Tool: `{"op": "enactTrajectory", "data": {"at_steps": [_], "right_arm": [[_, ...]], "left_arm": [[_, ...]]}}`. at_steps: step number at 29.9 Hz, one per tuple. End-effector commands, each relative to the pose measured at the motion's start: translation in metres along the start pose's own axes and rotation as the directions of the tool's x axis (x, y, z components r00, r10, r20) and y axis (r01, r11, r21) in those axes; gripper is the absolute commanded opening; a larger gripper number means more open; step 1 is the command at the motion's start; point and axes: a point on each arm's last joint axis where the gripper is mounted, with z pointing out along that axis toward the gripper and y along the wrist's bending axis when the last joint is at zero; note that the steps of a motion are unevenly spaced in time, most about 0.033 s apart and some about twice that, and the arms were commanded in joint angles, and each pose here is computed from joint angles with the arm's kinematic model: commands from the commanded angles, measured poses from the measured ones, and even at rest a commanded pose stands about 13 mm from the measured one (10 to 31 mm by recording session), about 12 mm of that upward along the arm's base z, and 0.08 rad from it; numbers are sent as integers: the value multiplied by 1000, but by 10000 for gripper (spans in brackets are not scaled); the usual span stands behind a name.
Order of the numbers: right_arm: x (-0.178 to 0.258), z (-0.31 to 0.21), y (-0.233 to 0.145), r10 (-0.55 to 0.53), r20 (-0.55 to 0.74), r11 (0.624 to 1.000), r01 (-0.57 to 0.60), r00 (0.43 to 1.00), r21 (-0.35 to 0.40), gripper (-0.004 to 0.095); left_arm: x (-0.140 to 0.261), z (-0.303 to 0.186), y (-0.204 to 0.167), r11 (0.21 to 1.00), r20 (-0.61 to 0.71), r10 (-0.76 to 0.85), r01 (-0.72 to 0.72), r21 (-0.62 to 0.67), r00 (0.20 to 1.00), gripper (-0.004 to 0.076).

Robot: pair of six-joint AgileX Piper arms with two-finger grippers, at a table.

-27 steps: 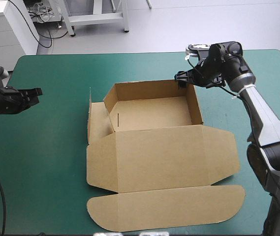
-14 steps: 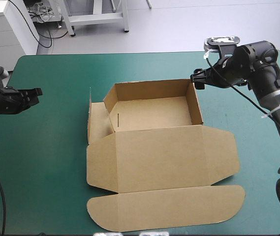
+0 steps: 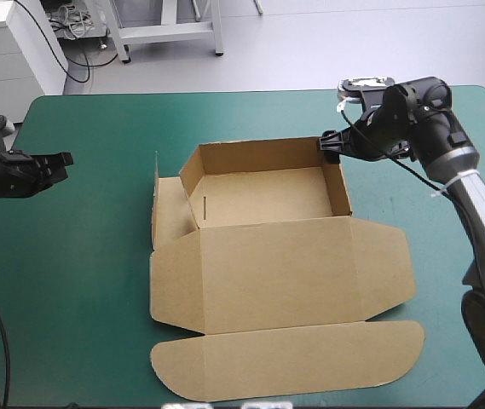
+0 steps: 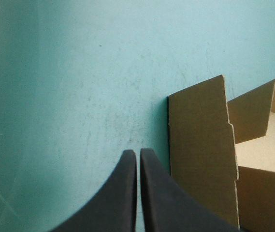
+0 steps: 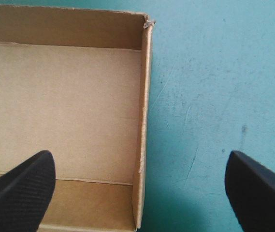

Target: Fold the box

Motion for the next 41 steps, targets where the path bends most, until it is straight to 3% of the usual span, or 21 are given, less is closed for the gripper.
{"op": "enactTrajectory", "data": {"at_steps": [1, 12, 25, 27, 30, 33, 41], "right_arm": [[-8, 4, 2, -1, 40, 1000, 1, 999, -10, 877], [-6, 85, 6, -4, -139, 999, -2, 990, -40, 875], [-4, 101, 6, -31, -172, 999, 25, 985, -39, 861], [-4, 101, 6, -32, -172, 999, 26, 984, -39, 778], [-4, 101, 7, -44, -172, 998, 36, 984, -47, 485], [-3, 100, 9, -63, -172, 996, 50, 983, -77, 10], [-4, 92, 11, -65, -155, 994, 49, 986, -102, -6]], "left_arm": [[-8, -17, -11, 1000, 94, 0, -2, 24, 996, 7], [-9, -17, -11, 1000, 103, 0, -2, 20, 995, 7], [-9, -17, -10, 1000, 102, 2, -4, 18, 995, 7], [-9, -17, -10, 1000, 102, 2, -4, 18, 995, 7], [-9, -17, -10, 1000, 102, 2, -4, 18, 995, 7], [-9, -17, -10, 1000, 101, 4, -5, 16, 995, 7], [-8, -17, -10, 1000, 91, 17, -19, 14, 996, 7]]}}
